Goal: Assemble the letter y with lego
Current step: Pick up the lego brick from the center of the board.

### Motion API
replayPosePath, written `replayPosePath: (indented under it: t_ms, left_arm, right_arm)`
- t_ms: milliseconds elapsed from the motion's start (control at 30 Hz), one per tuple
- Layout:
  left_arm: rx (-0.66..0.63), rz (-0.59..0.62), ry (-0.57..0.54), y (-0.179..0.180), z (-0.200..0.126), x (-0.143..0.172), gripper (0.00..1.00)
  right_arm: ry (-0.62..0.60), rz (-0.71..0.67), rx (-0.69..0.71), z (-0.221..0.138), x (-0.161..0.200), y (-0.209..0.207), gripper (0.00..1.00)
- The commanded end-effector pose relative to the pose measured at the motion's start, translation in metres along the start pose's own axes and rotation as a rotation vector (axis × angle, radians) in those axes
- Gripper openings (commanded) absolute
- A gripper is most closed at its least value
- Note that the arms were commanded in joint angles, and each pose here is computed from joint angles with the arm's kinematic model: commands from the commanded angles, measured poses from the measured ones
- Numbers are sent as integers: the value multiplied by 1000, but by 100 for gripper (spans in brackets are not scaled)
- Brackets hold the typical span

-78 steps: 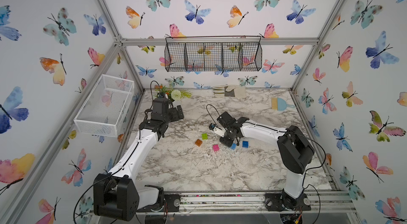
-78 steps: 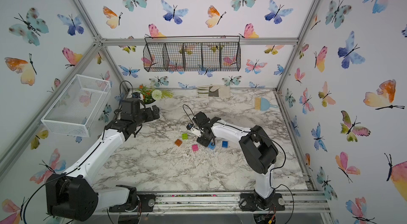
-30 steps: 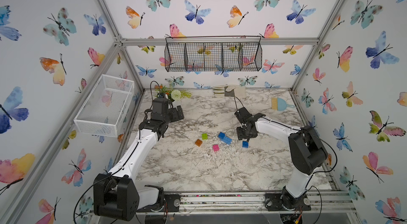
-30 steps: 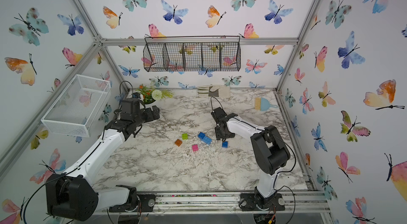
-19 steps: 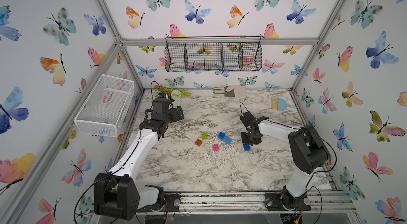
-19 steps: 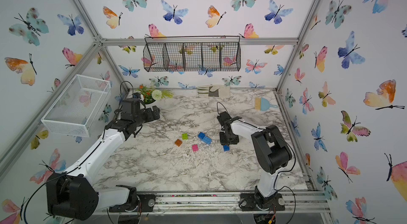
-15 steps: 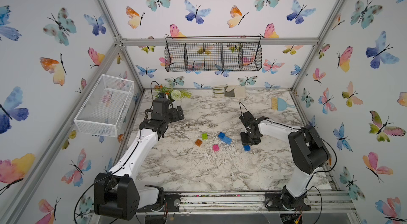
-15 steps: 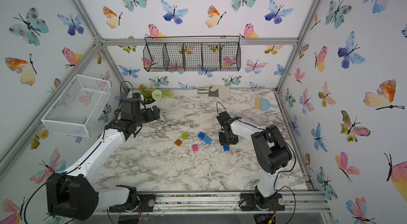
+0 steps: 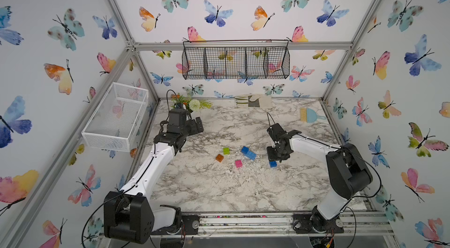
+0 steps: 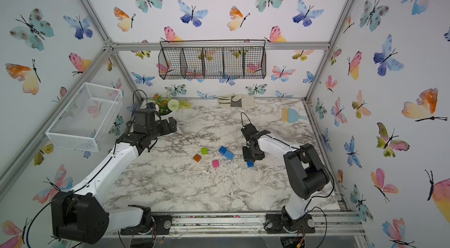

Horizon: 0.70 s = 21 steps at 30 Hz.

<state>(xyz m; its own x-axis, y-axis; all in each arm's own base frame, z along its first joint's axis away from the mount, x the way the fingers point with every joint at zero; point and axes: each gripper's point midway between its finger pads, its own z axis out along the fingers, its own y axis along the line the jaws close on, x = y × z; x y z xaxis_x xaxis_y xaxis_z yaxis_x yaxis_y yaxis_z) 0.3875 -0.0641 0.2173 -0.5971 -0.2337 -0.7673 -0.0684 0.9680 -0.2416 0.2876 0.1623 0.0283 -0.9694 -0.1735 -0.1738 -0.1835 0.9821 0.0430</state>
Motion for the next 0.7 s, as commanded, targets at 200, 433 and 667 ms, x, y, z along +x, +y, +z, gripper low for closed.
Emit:
replayPosePath:
  t_ms: [200, 433, 667]
  left_arm:
    - [-2, -3, 22, 1, 2, 3, 98]
    - [1, -3, 25, 1, 3, 4, 98]
    - [1, -4, 32, 1, 4, 6, 98]
  right_arm:
    - [73, -53, -39, 7, 21, 5, 49]
    - [60, -143, -47, 1, 22, 8, 54]
    - [42, -263, -36, -11, 24, 6, 56]
